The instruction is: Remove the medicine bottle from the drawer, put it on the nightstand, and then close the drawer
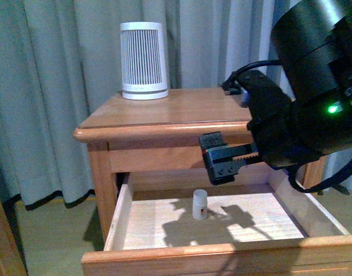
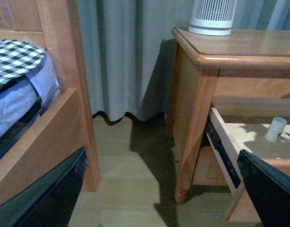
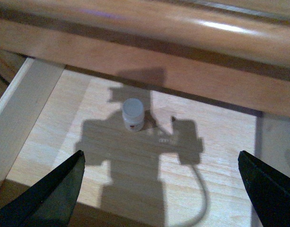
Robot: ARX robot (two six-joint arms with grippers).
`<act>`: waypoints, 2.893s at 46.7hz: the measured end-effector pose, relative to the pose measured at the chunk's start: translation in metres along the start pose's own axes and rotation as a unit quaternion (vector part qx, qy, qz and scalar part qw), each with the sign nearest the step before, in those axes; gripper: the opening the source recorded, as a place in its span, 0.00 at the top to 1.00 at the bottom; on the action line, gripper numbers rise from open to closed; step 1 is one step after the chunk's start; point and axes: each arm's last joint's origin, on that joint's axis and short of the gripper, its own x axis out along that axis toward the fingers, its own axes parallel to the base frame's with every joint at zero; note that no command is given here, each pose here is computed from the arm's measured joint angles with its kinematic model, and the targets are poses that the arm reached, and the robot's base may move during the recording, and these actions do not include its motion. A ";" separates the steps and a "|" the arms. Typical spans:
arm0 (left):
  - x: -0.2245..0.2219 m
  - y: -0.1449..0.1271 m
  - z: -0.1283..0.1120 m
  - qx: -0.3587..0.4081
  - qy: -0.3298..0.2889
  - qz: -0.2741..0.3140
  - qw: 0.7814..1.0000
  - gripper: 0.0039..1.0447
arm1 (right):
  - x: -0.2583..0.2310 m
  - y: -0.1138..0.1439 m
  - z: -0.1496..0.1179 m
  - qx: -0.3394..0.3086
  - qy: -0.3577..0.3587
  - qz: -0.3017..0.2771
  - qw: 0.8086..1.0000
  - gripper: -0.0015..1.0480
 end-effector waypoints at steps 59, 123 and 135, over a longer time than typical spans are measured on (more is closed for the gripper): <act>0.000 0.000 0.000 0.000 0.000 0.000 1.000 0.06 | 0.111 0.034 -0.036 -0.012 0.012 0.024 1.000 0.07; 0.000 0.000 0.000 0.000 0.000 0.000 1.000 0.06 | 0.142 0.021 -0.060 -0.014 0.012 0.034 0.999 0.07; 0.000 0.000 0.000 0.000 0.000 0.000 1.000 0.06 | 0.143 0.022 -0.059 -0.021 0.011 0.041 0.999 0.13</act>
